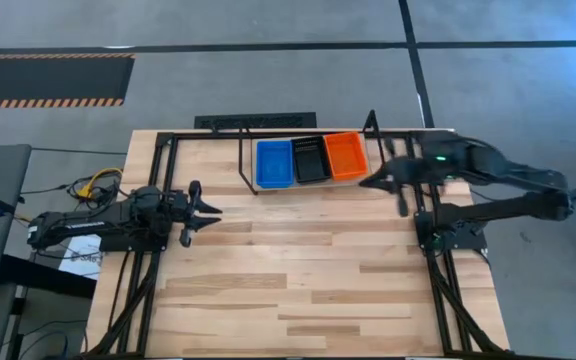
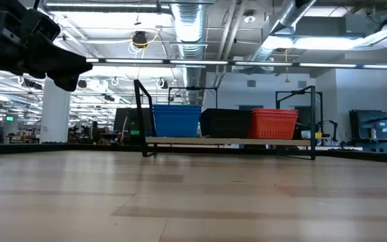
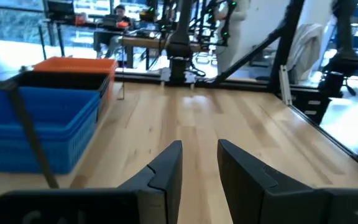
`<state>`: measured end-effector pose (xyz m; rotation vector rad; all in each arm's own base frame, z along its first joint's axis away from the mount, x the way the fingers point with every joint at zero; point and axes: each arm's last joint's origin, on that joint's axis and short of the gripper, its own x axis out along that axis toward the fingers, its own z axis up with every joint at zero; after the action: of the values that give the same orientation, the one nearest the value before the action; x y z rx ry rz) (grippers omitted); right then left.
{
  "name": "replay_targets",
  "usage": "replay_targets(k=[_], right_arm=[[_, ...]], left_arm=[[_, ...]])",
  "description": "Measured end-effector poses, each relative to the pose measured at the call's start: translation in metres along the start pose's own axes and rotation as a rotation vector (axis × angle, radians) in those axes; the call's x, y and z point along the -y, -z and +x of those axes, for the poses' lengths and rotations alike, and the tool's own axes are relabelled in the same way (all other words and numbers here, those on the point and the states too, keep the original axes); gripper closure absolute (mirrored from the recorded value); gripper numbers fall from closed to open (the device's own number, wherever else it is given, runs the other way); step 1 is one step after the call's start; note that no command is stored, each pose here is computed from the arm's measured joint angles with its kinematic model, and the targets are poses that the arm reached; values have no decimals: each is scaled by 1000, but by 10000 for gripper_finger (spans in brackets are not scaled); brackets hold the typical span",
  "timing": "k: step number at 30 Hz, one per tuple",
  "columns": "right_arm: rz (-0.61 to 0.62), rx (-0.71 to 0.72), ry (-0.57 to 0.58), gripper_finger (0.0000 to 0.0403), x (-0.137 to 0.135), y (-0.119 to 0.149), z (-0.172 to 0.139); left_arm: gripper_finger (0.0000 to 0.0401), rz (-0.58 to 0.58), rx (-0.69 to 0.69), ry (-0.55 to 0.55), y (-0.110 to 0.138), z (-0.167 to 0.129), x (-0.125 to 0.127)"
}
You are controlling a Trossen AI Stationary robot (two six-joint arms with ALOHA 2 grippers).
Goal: Stack baskets on shelf by color
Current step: Return to Home Position
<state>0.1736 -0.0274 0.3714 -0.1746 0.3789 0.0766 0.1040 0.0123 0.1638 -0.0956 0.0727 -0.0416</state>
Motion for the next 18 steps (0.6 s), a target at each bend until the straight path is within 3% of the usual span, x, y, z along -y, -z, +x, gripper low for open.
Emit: replay_targets(k=[6, 18], right_arm=[[-42, 133, -12, 374, -24, 6, -45], [16, 476, 89, 375, -54, 106, -64]], left_arm=[[312, 11, 15, 33, 0, 0, 1], [312, -6, 13, 33, 1, 0, 1]])
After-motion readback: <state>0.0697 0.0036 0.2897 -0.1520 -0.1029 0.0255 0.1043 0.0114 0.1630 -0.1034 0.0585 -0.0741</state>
